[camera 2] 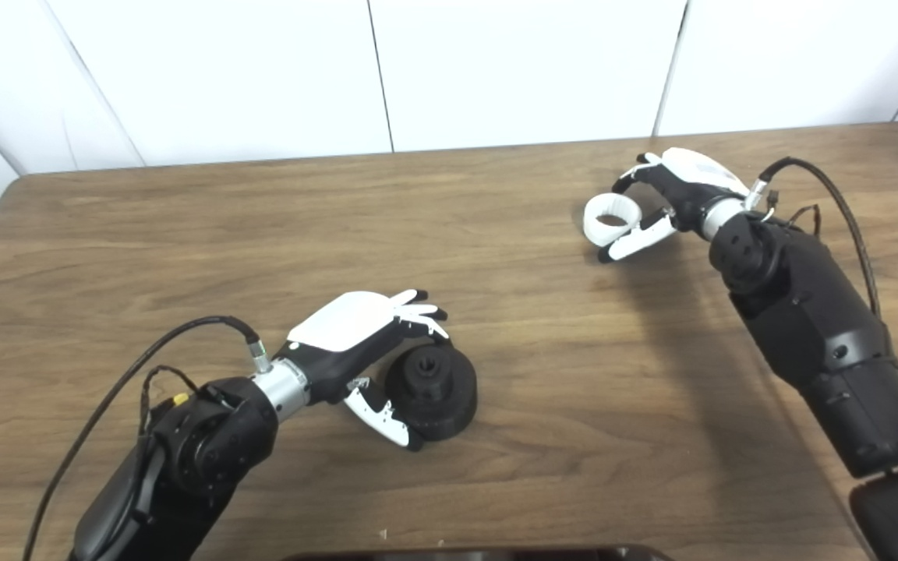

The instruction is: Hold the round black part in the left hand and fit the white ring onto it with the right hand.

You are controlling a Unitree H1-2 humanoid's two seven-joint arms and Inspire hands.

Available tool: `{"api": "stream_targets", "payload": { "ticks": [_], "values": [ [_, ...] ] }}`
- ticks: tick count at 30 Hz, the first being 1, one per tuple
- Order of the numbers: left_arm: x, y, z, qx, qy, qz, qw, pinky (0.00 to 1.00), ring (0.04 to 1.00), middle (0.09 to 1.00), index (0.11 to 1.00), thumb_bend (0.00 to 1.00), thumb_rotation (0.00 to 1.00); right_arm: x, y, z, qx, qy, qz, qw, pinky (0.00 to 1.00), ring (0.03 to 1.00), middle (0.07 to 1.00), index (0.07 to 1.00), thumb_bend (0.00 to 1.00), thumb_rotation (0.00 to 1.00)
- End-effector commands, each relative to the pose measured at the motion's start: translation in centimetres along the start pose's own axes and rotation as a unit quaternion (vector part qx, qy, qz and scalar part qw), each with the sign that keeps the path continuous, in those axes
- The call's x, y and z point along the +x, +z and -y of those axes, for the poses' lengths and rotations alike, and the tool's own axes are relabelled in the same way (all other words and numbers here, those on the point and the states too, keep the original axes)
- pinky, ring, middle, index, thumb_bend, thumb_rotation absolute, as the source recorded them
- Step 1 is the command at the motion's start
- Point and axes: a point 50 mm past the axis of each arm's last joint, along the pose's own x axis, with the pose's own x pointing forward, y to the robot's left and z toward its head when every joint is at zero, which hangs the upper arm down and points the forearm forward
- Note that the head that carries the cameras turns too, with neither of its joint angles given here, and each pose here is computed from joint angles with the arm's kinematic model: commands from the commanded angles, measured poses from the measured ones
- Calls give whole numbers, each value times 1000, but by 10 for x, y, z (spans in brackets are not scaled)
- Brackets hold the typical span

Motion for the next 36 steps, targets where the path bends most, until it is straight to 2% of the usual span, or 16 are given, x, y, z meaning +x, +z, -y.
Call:
{"api": "stream_targets", "payload": {
  "ticks": [1, 12, 21, 36],
  "values": [
    [-1, 0, -8, 13, 12, -3, 1000, 846, 1000, 924, 698, 901, 221, 5, 17, 34, -18, -46, 31, 998, 1000, 1000, 976, 768, 893, 354],
    [-1, 1, -10, 16, 13, -4, 1000, 846, 1000, 924, 699, 898, 217, 8, 15, 28, -15, -52, 36, 998, 1000, 1000, 959, 720, 865, 330],
    [-2, 2, -11, 13, 16, 0, 1000, 839, 1000, 923, 695, 899, 218, 8, 14, 27, -5, -78, 49, 996, 1000, 1000, 924, 669, 834, 260],
    [-3, 2, -11, 14, 16, 1, 1000, 846, 1000, 926, 699, 899, 227, 6, 9, 24, 4, -82, 50, 995, 1000, 1000, 924, 659, 827, 227]
  ]
}}
